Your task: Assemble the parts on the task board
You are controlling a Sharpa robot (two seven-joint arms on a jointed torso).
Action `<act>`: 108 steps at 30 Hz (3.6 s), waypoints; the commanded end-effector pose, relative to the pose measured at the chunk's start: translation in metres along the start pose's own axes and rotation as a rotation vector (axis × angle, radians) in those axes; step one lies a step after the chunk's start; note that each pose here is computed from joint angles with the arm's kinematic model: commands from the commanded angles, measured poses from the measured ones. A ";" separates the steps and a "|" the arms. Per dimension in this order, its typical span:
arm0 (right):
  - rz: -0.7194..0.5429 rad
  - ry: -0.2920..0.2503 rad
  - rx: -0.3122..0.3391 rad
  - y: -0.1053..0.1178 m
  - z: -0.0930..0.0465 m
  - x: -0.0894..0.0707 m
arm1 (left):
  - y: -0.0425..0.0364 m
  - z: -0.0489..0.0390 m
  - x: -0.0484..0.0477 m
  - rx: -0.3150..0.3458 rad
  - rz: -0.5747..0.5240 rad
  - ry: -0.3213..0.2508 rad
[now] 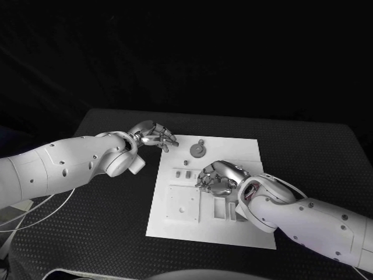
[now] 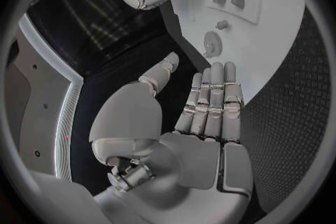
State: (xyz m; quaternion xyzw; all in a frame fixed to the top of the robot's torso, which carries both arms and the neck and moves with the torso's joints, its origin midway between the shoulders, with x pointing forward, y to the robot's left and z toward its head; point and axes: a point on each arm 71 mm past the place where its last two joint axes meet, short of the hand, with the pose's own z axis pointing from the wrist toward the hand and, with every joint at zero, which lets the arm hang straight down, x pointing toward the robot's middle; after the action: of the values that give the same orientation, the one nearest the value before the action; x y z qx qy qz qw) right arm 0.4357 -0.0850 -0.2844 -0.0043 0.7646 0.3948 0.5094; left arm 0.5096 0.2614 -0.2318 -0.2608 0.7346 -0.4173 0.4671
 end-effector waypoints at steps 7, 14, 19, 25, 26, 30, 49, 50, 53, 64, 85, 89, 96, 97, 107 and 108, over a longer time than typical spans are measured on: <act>0.112 -0.023 0.013 0.002 0.001 -0.008 | -0.0121 -0.0032 0.0255 0.065 0.242 0.081; 0.114 -0.024 0.007 0.004 0.002 -0.008 | -0.0232 -0.0089 0.0421 0.096 0.272 0.122; 0.115 -0.024 0.004 0.005 0.002 -0.008 | -0.0280 -0.0122 0.0483 0.105 0.266 0.137; 0.117 -0.029 -0.002 0.007 0.003 -0.009 | -0.0308 -0.0127 0.0532 0.107 0.274 0.151; 0.117 -0.030 -0.003 0.007 0.003 -0.009 | -0.0312 -0.0127 0.0538 0.108 0.279 0.153; 0.122 -0.037 -0.013 0.010 0.003 -0.010 | -0.0331 -0.0121 0.0560 0.113 0.303 0.147; 0.144 -0.048 -0.031 0.016 0.005 -0.013 | -0.0368 -0.0099 0.0624 0.117 0.316 0.158; 0.144 -0.048 -0.031 0.017 0.005 -0.013 | -0.0369 -0.0099 0.0625 0.118 0.316 0.159; 0.145 -0.049 -0.033 0.018 0.005 -0.013 | -0.0377 -0.0097 0.0639 0.120 0.316 0.163; 0.148 -0.053 -0.040 0.020 0.006 -0.014 | -0.0381 -0.0090 0.0651 0.121 0.331 0.168; 0.183 -0.075 -0.057 0.025 0.003 -0.022 | -0.0361 -0.0084 0.0631 0.114 0.350 0.166; 0.189 -0.072 -0.059 0.025 0.003 -0.022 | -0.0365 -0.0084 0.0637 0.115 0.348 0.169; 0.187 -0.041 -0.054 0.025 0.004 -0.020 | -0.0376 -0.0080 0.0646 0.116 0.336 0.165; 0.185 -0.034 -0.053 0.025 0.004 -0.020 | -0.0377 -0.0080 0.0648 0.116 0.335 0.165; 0.176 0.008 -0.048 0.023 0.004 -0.017 | -0.0376 -0.0084 0.0639 0.116 0.327 0.159; 0.176 0.013 -0.049 0.023 0.004 -0.017 | -0.0375 -0.0084 0.0639 0.116 0.327 0.159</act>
State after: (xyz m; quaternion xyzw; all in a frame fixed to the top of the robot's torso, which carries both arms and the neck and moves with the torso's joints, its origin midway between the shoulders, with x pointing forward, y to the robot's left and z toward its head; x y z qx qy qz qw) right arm 0.4407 -0.0771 -0.2574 0.0627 0.7489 0.4486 0.4838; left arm 0.4746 0.1975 -0.2287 -0.0737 0.7787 -0.3922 0.4842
